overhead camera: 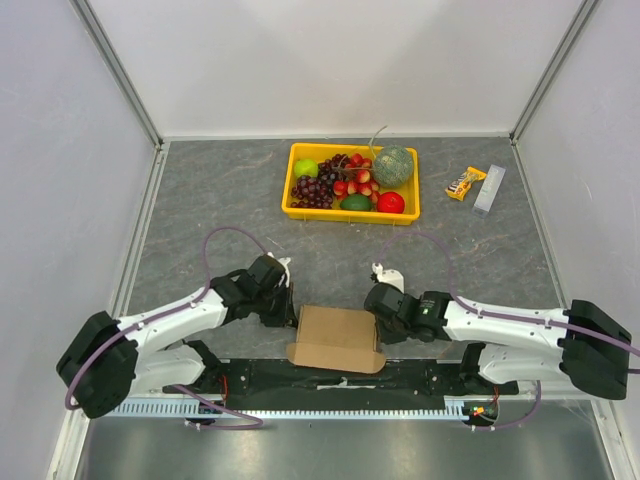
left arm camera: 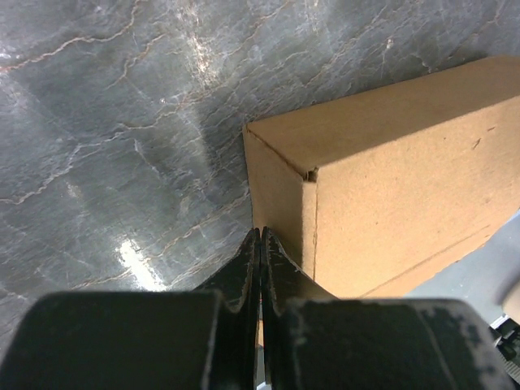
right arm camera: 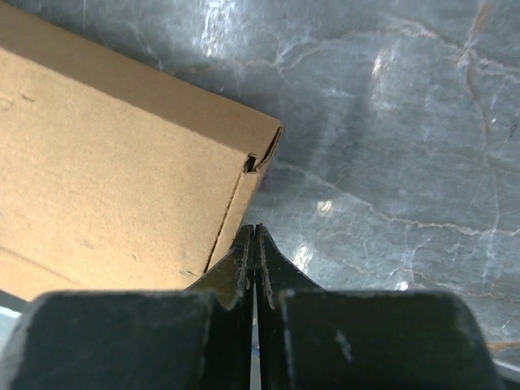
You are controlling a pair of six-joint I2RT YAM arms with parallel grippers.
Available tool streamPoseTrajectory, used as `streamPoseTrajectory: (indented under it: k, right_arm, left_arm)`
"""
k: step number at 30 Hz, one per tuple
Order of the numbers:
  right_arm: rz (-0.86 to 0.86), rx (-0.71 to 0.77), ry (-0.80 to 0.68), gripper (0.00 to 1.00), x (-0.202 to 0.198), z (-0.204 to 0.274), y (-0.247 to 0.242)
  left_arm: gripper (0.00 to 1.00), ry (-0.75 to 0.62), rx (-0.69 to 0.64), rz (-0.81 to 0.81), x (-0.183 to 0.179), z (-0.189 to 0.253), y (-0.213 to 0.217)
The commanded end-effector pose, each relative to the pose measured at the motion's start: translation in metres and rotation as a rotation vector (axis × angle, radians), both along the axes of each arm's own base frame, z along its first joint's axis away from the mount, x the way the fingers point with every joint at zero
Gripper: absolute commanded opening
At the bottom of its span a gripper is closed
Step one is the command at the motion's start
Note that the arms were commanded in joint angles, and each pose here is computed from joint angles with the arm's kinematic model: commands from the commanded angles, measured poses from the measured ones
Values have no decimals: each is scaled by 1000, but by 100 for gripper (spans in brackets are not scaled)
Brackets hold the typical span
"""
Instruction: Fold the paper box
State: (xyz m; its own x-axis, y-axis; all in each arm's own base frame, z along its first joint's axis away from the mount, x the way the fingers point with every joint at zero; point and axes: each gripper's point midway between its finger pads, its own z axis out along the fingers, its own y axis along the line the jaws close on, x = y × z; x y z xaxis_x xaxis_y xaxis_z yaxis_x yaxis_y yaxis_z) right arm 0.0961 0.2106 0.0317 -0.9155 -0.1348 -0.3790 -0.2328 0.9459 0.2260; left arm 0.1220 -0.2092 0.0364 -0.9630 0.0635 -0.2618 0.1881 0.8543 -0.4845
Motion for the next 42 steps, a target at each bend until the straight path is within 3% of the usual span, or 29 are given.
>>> streamPoseTrajectory:
  k: [1, 11, 18, 21, 28, 32, 36, 39, 42]
  right_arm:
    - [-29, 58, -84, 2, 32, 16, 17]
    - [-53, 71, -155, 1, 98, 37, 11]
    - [-51, -8, -156, 1, 131, 29, 6]
    - [-82, -41, -172, 7, 140, 29, -12]
    - [-155, -88, -230, 35, 151, 42, -58]
    - [-138, -28, -274, 42, 154, 58, -57]
    - [-52, 107, -324, 43, 151, 80, -35]
    - [14, 198, -324, 47, 141, 89, -22]
    - [45, 248, -295, 61, 127, 87, -16]
  left_arm:
    - [2, -80, -14, 11, 26, 15, -16]
    - [2, -149, 42, 19, 84, 27, -31]
    - [2, -160, 110, 52, 116, 23, -25]
    - [11, -171, 158, 94, 121, 20, -10]
    - [31, -252, 195, 214, 127, 37, 30]
    - [32, -343, 100, 211, 130, 56, 23]
    - [35, -417, -107, 131, 120, 79, -3]
    - [43, -428, -194, 96, 105, 84, -9]
    - [56, -392, -239, 76, 86, 76, -10]
